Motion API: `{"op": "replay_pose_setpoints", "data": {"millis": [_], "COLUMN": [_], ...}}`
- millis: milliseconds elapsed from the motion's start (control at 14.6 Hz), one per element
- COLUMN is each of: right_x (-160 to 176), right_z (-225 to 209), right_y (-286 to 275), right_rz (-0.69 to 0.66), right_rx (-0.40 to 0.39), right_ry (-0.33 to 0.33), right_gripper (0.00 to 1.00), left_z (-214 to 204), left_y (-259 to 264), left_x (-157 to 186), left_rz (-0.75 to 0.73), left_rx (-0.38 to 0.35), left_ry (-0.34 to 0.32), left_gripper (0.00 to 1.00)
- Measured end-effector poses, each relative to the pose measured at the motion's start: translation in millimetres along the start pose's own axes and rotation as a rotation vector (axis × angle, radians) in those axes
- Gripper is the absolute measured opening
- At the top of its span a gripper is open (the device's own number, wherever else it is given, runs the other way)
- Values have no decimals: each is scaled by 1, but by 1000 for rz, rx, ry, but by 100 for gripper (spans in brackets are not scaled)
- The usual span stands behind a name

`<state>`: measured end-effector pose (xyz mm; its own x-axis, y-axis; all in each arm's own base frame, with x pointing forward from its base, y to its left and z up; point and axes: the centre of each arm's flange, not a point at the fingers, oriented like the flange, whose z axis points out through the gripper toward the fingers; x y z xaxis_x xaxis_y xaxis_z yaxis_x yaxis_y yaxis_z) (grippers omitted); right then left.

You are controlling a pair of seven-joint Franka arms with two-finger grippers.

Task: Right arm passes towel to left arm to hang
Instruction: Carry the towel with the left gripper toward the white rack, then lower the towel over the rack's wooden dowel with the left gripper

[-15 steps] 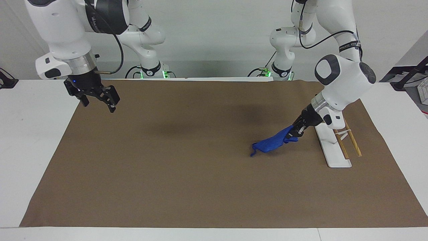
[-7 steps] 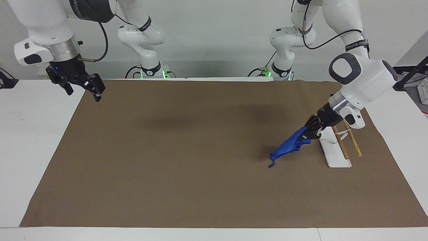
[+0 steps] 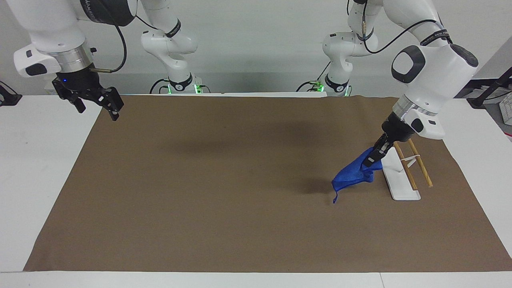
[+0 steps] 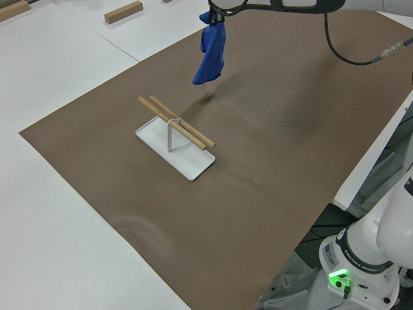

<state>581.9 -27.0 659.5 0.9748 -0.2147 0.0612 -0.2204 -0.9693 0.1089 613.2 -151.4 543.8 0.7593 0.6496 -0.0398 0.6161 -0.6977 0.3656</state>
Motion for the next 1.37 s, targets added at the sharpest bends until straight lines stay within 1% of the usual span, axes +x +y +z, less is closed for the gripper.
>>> {"op": "replay_pose_setpoints", "data": {"millis": [137,344,481,550,687,824,962,1099,1374], "right_x": [0,0,-3,-4,-8,-21,-35,-41,-41], "right_z": [-1,-1,1,2,-3,-11,-17,-15,-4], "right_y": [0,0,3,7,17,30,38,35,28], "right_rz": [-1,-15,-60,-81,-130,-154,-160,-167,-181], "right_rx": [0,1,-2,-3,0,6,28,35,34], "right_ry": [1,0,-25,-40,-44,-49,-48,-56,-82], "right_gripper": [100,100,100,100,100,100,100,100,100], "left_z": [0,0,0,0,1,-1,-4,-9,-24], "left_y": [2,2,4,4,5,2,-11,-33,-83], "left_x": [-1,-2,-4,-5,-6,-1,15,39,86], "left_rz": [14,-78,-176,-248,-391,-502,-583,-636,-651], "left_rx": [8,7,6,5,4,3,15,41,95], "left_ry": [16,19,18,18,19,24,35,46,63], "left_gripper": [2,2,2,2,2,2,2,2,2]}}
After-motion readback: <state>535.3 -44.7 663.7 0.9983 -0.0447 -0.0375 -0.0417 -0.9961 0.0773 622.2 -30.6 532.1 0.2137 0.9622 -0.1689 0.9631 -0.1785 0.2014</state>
